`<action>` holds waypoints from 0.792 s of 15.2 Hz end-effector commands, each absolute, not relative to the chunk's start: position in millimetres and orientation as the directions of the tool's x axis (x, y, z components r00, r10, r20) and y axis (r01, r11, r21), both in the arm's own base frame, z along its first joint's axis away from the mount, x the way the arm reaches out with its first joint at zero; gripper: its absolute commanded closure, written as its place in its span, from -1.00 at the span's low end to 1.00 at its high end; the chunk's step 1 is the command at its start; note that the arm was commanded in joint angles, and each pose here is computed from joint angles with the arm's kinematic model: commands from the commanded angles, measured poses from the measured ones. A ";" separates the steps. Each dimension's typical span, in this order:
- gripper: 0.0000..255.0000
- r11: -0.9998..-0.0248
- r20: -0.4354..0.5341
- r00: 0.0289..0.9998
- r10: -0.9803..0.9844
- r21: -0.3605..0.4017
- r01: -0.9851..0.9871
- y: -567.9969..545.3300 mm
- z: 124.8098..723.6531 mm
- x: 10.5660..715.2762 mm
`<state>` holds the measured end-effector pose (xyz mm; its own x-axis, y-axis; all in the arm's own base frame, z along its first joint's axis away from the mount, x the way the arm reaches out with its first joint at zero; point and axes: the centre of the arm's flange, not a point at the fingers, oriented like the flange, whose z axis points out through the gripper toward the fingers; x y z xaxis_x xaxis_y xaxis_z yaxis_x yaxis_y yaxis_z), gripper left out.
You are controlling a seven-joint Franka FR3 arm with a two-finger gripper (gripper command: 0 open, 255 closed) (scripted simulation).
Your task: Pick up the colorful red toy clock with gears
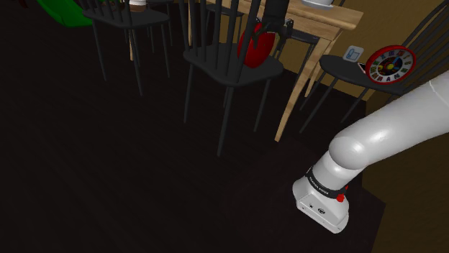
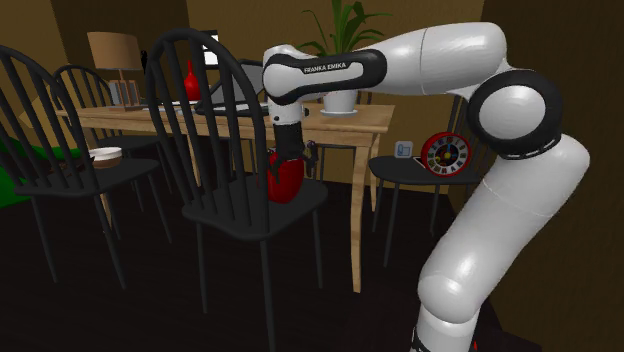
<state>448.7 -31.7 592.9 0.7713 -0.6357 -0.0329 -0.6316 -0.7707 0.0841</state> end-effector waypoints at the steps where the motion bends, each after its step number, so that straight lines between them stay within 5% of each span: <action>1: -1.00 -0.707 -0.009 0.708 -0.706 0.070 -0.704 -41.8 600.2 477.0; 12: -1.00 -0.278 0.045 0.280 -0.959 0.030 -0.960 -137.7 649.7 564.7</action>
<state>557.0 -128.6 645.9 0.3269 -0.9442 0.0399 -0.9448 -0.3256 0.0350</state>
